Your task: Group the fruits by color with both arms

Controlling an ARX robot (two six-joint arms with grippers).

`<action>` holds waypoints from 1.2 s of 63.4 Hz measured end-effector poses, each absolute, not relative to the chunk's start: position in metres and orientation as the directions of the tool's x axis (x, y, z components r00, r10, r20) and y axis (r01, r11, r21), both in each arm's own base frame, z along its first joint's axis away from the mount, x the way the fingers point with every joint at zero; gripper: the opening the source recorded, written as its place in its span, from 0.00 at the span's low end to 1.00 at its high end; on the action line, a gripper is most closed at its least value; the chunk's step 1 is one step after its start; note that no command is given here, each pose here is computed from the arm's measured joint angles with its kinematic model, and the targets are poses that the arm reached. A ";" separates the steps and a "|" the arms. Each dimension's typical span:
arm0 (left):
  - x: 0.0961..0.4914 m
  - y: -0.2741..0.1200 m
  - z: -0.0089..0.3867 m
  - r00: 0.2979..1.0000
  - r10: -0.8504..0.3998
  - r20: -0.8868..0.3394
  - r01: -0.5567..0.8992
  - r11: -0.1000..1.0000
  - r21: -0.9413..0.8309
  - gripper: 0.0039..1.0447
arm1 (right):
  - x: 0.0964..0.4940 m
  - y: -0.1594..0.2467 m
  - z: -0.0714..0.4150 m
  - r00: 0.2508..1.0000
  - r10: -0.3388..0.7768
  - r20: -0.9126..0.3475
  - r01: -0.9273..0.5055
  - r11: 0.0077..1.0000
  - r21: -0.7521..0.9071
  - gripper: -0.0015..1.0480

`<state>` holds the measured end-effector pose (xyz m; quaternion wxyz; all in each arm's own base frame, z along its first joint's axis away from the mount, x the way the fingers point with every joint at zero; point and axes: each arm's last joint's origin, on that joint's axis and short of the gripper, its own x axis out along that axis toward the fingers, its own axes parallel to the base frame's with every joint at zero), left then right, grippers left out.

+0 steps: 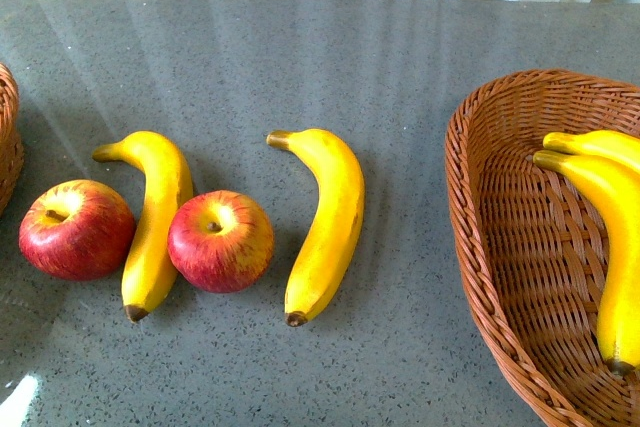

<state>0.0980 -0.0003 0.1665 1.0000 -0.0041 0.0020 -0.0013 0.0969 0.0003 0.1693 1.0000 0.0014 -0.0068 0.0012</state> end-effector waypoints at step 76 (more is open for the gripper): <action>0.098 0.000 0.166 1.000 -0.003 -0.004 0.003 1.000 -0.008 0.91 | 0.097 0.000 0.169 1.000 0.002 0.014 -0.002 1.000 0.003 0.91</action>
